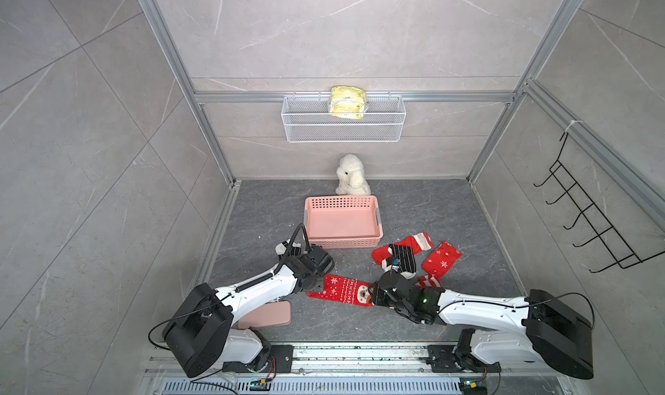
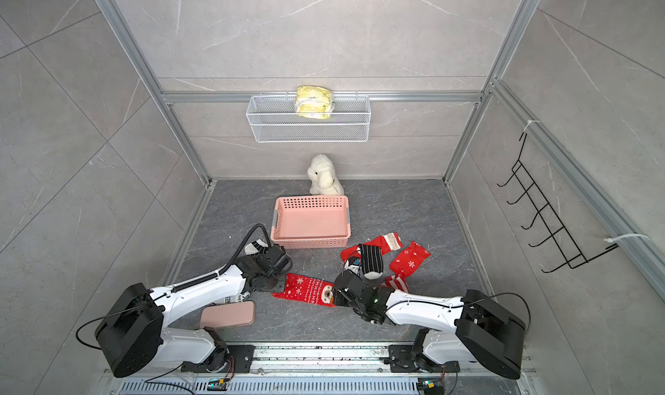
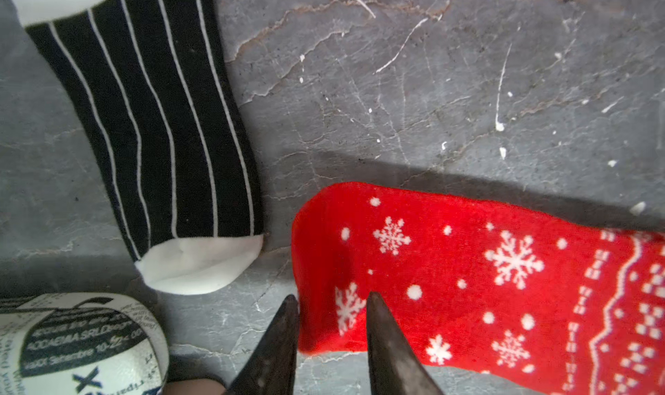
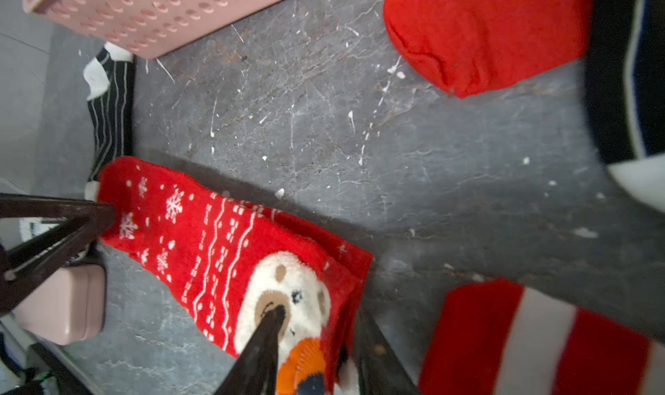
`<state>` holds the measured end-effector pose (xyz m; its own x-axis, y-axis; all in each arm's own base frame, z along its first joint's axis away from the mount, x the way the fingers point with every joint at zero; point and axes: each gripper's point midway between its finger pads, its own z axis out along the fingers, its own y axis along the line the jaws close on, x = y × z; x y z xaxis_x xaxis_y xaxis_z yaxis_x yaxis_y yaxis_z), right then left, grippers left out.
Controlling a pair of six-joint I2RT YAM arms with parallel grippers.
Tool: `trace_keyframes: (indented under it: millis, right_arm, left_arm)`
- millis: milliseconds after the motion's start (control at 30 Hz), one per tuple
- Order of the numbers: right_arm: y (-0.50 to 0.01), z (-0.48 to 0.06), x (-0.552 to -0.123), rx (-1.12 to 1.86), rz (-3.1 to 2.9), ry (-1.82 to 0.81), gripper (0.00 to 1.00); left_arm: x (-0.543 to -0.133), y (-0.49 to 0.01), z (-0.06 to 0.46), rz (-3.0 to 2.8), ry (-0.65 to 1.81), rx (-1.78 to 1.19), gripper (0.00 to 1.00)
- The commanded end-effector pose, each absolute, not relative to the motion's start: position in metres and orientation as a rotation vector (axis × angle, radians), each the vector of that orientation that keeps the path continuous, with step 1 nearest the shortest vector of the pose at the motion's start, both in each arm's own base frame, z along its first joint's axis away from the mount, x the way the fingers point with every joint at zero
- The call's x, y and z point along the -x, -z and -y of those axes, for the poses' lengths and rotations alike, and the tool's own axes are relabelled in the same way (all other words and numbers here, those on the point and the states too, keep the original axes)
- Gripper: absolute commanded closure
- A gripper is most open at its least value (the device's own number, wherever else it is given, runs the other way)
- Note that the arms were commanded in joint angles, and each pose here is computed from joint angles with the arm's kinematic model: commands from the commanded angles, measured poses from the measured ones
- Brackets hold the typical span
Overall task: Place the socks together as a pair
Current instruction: Place the sock in the sock.
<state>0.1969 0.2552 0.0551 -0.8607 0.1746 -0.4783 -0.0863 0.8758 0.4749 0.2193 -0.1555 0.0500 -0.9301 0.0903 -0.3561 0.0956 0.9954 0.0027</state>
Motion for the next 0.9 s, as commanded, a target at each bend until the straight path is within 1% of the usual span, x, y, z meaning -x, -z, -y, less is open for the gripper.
trace_keyframes:
  millis: [0, 167, 233, 467, 633, 867]
  right_arm:
    - [-0.068, -0.252, -0.197, -0.042, -2.509, -0.650, 0.54]
    - [-0.065, -0.251, -0.191, -0.043, -2.530, -0.662, 0.50]
    - [-0.059, -0.252, -0.188, -0.045, -2.543, -0.670, 0.49]
    - [-0.045, -0.260, -0.183, -0.034, -2.559, -0.689, 0.49]
    - [-0.036, -0.264, -0.184, -0.078, -2.570, -0.702, 0.49]
    - [-0.025, -0.260, -0.183, -0.125, -2.586, -0.679, 0.52]
  left_arm:
    - [-0.224, -0.069, 0.161, -2.729, 0.089, -0.117, 0.58]
    - [-0.225, -0.075, 0.156, -2.704, 0.083, -0.088, 0.49]
    - [-0.224, -0.074, 0.153, -2.702, 0.073, -0.072, 0.49]
    - [-0.221, -0.074, 0.151, -2.672, 0.142, -0.008, 0.47]
    - [-0.217, -0.074, 0.150, -2.659, 0.192, 0.035, 0.46]
    - [-0.212, -0.070, 0.145, -2.667, 0.209, 0.095, 0.45]
